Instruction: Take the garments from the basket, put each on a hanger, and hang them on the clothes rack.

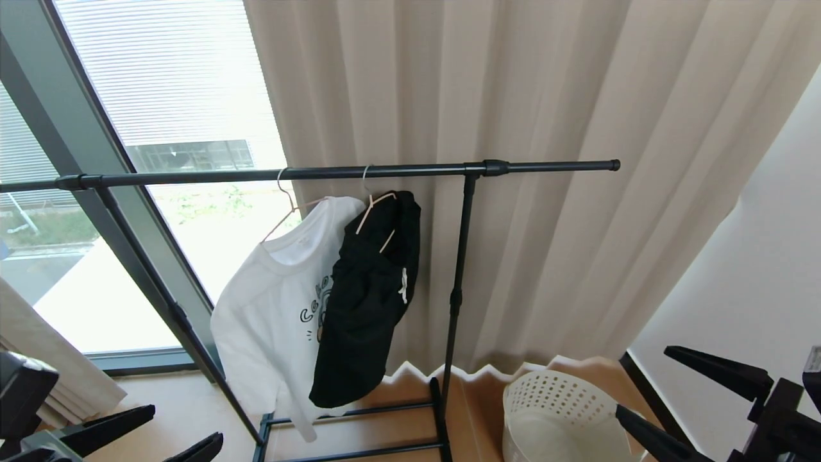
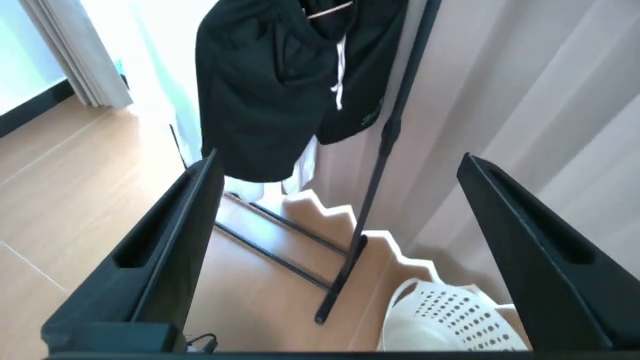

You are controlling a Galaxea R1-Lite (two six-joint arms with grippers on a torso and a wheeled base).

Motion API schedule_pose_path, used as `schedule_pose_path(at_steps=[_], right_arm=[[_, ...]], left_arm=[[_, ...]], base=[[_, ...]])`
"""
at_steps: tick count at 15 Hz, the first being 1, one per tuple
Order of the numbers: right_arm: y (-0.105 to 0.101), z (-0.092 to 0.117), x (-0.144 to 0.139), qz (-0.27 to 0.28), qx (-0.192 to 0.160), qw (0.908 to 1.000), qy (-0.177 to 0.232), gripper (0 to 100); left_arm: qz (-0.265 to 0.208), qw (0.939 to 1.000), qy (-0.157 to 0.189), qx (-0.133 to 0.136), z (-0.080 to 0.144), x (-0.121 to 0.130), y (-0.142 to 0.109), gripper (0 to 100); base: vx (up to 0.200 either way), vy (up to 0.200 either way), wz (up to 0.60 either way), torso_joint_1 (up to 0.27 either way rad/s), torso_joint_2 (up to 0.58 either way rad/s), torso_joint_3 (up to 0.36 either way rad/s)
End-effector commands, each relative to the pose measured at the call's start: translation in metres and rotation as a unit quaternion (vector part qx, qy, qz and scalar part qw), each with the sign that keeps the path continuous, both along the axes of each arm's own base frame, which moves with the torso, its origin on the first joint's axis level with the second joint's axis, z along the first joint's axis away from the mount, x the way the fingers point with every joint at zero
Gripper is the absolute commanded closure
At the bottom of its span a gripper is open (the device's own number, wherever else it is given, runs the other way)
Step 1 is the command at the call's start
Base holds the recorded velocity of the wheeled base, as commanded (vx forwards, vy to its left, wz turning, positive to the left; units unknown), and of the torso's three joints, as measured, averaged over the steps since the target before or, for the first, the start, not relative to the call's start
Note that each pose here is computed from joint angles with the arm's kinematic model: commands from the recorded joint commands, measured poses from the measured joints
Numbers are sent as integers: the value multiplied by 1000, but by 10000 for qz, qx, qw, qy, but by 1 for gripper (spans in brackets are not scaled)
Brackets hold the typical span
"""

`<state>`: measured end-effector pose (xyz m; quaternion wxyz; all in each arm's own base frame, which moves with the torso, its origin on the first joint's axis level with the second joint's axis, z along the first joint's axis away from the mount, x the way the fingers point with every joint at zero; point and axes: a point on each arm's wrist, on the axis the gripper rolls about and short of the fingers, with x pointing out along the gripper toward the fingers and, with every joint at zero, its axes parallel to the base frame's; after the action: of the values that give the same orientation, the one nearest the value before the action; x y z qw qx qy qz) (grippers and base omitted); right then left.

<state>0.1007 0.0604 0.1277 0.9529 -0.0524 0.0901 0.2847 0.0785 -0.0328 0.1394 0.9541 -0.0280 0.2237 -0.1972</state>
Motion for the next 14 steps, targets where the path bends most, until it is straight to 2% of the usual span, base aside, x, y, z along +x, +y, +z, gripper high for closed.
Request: schedule_pose_path(at_steps=[1, 2, 3, 4, 6, 8, 9, 10, 12, 14], right_arm=[[-28, -3, -47, -76, 205, 9997, -91, 0], [-37, -12, -62, -73, 127, 9999, -4, 0], [-37, -12, -62, -73, 127, 9999, -4, 0], [-52, -27, -87, -100, 147, 9998, -74, 0], [-62, -44, -104, -223, 124, 9997, -44, 0], [-63, -46, -108, -393, 194, 9989, -138, 0], [-63, -47, -109, -661, 197, 9975, -156, 0], [-63, -47, -109, -912, 145, 9956, -178, 0], [-63, -47, -110, -1409, 111, 9895, -315, 0], [-63, -47, -116, -1884, 224, 9798, -632, 0]], left_arm=[[-7, 9997, -253, -75, -18, -27, 11, 0], [-17, 9994, -319, -97, -23, -33, 13, 0], [-17, 9994, -319, -97, -23, -33, 13, 0], [-17, 9991, -397, -128, -34, -44, 18, 0], [-30, 9985, -533, -144, -42, -51, 21, 0], [-66, 9975, -685, -146, -42, -56, 22, 0], [-86, 9981, -597, -81, -51, -65, 26, 0], [-67, 9975, -690, -98, -52, -69, 28, 0], [168, 9953, -918, 249, -53, -71, 30, 0], [819, 9864, -1277, 627, -54, -77, 32, 0]], base=[[0, 0, 0, 0, 0, 0], [0, 0, 0, 0, 0, 0], [0, 0, 0, 0, 0, 0], [0, 0, 0, 0, 0, 0], [0, 0, 0, 0, 0, 0], [0, 0, 0, 0, 0, 0], [0, 0, 0, 0, 0, 0], [0, 0, 0, 0, 0, 0], [0, 0, 0, 0, 0, 0], [0, 0, 0, 0, 0, 0]])
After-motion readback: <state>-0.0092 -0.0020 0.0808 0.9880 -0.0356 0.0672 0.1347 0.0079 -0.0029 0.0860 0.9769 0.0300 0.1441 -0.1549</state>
